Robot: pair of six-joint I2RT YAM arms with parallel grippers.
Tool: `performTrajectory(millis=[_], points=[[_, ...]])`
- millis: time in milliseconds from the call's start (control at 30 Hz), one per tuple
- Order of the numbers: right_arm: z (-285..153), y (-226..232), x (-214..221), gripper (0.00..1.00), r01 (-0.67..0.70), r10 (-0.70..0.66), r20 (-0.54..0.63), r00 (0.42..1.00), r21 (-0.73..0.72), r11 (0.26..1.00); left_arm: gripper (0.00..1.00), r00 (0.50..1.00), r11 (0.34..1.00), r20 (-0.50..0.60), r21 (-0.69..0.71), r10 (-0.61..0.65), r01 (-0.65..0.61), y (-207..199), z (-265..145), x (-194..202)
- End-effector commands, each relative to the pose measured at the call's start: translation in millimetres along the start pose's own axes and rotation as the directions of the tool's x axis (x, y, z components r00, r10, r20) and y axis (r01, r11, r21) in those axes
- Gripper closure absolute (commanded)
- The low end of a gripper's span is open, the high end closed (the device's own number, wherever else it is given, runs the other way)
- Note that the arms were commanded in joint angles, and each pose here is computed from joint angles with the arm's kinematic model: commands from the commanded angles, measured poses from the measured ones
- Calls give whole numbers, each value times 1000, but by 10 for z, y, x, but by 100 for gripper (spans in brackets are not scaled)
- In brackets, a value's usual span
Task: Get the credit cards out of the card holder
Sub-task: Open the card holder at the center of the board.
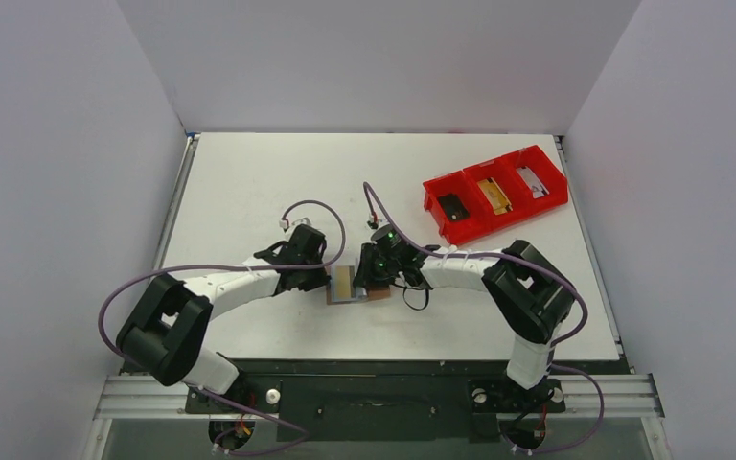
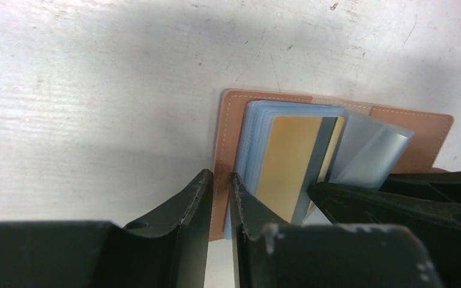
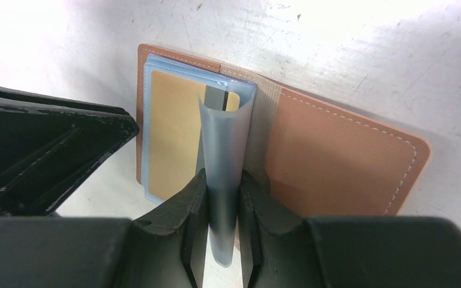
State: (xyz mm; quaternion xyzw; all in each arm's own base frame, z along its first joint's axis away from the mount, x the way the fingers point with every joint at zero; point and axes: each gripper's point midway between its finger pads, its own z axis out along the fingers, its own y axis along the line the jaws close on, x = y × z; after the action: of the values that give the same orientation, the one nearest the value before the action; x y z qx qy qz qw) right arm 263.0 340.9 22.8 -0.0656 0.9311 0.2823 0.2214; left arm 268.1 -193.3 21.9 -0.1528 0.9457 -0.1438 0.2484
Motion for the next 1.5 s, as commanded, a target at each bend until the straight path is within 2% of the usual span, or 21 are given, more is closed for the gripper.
performTrajectory(millis=[0,167,467,567,600,733,933,1467], points=[[-160,268,-173,82,-23,29,35,999,-149,989,84,994,998,103,50,30,-35,-253,-334,-334],[-214,347,-200,82,-30,38,34,999,-199,980,83,989,993,128,83,70,-82,-428,-492,-430],[-251,412,-212,82,-18,31,48,998,-243,970,86,996,987,45,139,75,-81,-718,-155,-342],[-275,424,-232,78,-12,26,54,998,-247,969,89,997,987,27,141,74,-77,-743,-56,-302],[-281,428,-238,77,-8,22,56,998,-247,969,90,997,985,24,156,73,-76,-775,-47,-297],[-314,443,-288,60,2,15,68,998,-242,970,94,996,980,10,179,86,-86,-836,-13,-259],[-406,442,-327,49,18,2,88,996,-227,974,94,995,974,-10,206,96,-92,-882,7,-194],[-951,339,-357,48,64,-38,164,986,-158,985,94,989,950,-50,289,140,-120,-1222,-80,-17]])
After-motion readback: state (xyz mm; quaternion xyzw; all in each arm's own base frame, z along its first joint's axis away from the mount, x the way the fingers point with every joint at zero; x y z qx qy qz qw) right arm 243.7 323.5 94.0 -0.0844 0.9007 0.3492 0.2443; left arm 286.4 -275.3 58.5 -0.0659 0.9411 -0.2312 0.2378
